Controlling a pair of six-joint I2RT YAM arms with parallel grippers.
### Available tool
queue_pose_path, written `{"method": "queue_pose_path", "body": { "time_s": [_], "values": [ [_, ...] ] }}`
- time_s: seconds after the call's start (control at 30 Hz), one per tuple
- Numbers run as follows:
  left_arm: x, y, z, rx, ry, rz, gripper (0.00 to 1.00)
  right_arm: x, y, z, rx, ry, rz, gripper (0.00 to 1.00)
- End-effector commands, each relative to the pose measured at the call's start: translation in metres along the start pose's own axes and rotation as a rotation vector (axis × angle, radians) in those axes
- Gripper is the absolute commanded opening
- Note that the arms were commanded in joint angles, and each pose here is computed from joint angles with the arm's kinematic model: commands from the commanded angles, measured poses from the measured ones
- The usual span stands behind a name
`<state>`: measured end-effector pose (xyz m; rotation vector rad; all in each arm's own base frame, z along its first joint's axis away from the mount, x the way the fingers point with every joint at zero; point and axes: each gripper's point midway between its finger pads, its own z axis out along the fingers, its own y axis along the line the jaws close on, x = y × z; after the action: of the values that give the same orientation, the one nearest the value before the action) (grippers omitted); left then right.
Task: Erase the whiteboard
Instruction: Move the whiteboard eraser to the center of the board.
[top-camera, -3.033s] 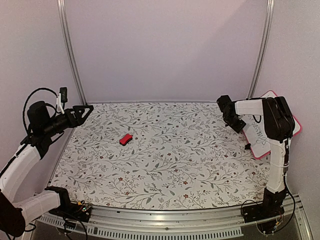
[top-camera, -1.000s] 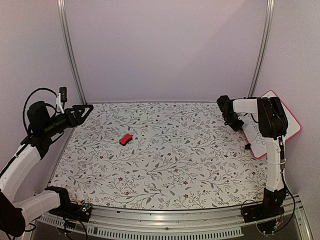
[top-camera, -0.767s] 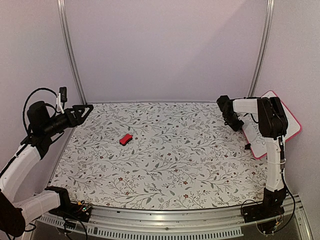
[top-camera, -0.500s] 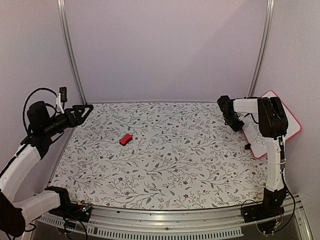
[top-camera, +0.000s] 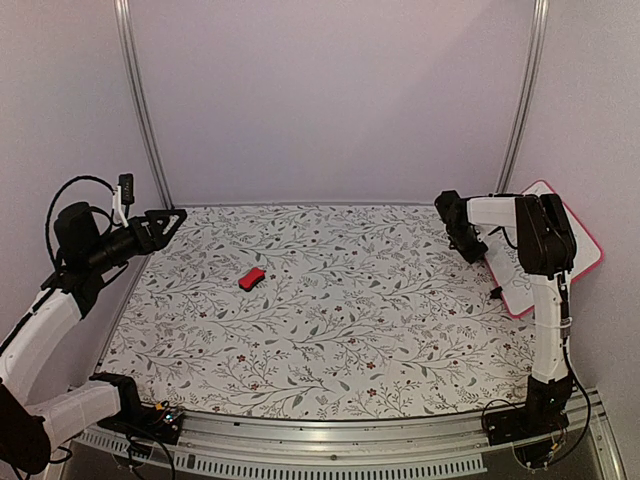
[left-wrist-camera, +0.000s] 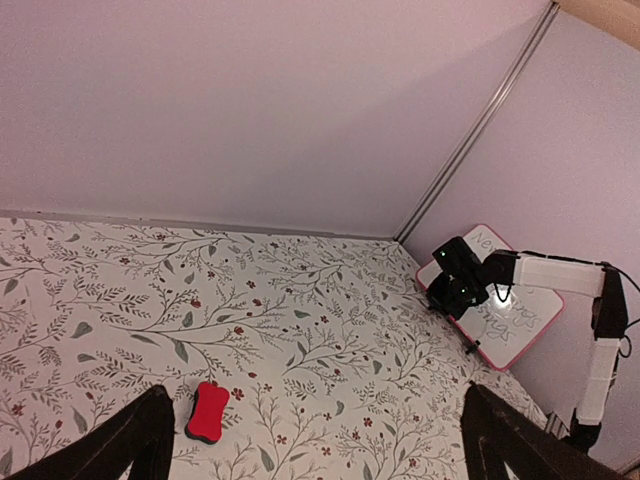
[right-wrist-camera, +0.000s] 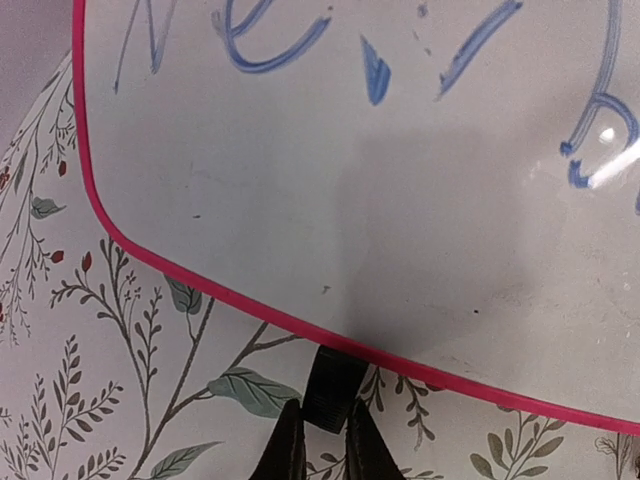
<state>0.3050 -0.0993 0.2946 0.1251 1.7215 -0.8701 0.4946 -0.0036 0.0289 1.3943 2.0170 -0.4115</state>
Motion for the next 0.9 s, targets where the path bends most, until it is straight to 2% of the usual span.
{"method": "queue_pose_path", "body": {
  "time_s": [0.0, 0.37, 0.53, 0.87],
  "values": [
    [0.002, -0.005, -0.001, 0.019, -0.003, 0.008, 1.00, 0.003, -0.009, 0.012, 0.044, 0.009, -0.027, 0.04],
    [0.002, -0.005, -0.001, 0.021, -0.003, 0.005, 1.00, 0.017, -0.010, 0.010, 0.005, 0.049, -0.051, 0.00],
    [0.002, -0.005, -0.001, 0.021, -0.003, 0.005, 1.00, 0.011, -0.009, 0.007, 0.004, 0.028, -0.047, 0.26],
    [0.002, -0.005, -0.001, 0.022, -0.004, 0.006, 1.00, 0.003, -0.003, 0.005, -0.005, 0.003, -0.047, 0.40]
  ]
}}
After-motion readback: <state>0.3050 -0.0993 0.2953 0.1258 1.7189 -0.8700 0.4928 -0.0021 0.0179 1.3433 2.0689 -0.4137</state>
